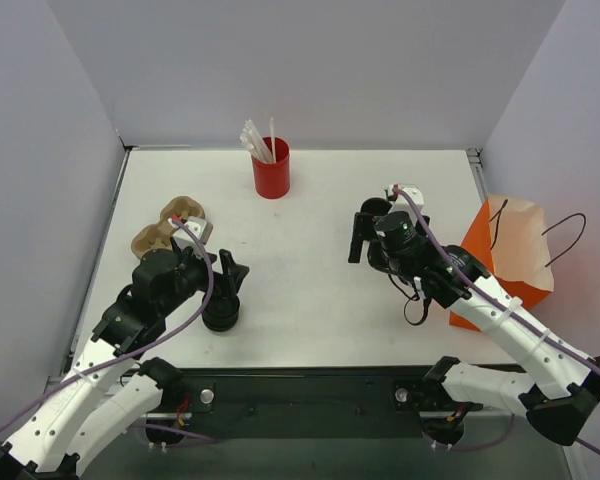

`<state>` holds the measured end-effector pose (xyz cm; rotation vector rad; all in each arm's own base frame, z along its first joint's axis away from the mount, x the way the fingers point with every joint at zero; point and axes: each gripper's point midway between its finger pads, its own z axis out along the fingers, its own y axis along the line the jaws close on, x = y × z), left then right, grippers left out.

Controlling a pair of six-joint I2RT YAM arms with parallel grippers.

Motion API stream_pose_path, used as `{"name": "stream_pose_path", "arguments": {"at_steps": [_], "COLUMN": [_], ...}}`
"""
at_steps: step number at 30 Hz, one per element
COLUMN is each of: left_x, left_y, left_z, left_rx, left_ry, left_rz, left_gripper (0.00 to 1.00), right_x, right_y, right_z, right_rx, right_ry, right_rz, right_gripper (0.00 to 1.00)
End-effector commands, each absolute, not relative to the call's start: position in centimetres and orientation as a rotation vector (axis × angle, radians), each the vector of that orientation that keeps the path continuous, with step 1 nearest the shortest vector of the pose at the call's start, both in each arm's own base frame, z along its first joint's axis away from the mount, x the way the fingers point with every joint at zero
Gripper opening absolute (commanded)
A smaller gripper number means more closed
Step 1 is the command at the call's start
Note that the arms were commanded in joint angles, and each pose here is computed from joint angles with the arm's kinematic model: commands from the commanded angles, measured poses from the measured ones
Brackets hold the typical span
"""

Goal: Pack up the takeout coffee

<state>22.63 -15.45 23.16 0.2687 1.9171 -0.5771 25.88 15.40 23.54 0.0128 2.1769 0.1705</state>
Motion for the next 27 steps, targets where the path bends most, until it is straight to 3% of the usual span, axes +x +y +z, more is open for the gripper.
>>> {"name": "stream_pose_path", "arguments": {"at_steps": [1, 10, 13, 18, 27], "left_x": [23.0, 23.0, 23.2, 23.1, 23.1], "left_y": [-15.5, -15.5, -15.1, -15.2, -15.3], "left_z": [24.6, 24.6, 24.5, 24.5, 24.4], "left_rx": [0.264, 0.266, 0.249, 0.253, 0.263], "left_ry": [1.852, 1.850, 1.848, 1.850, 1.851], "left_rz": [-0.578, -0.577, -0.554, -0.553, -0.553], "left_gripper": [0.97, 0.97, 0.97, 0.97, 0.97], "right_x": [27.0, 31.3, 33.4, 35.7, 40.1], "right_y": [13.5, 8.3, 7.9, 7.7, 6.3], "right_z": [25.1, 24.6, 23.5, 21.8, 18.7], "right_rx": [0.081, 0.133, 0.129, 0.134, 0.222], "right_ry": [2.115, 2.123, 2.199, 2.278, 2.354], "right_rz": [0.060, -0.253, -0.231, -0.204, -0.191], "right_gripper": [1.00, 0.95, 0.86, 0.55, 0.41]}}
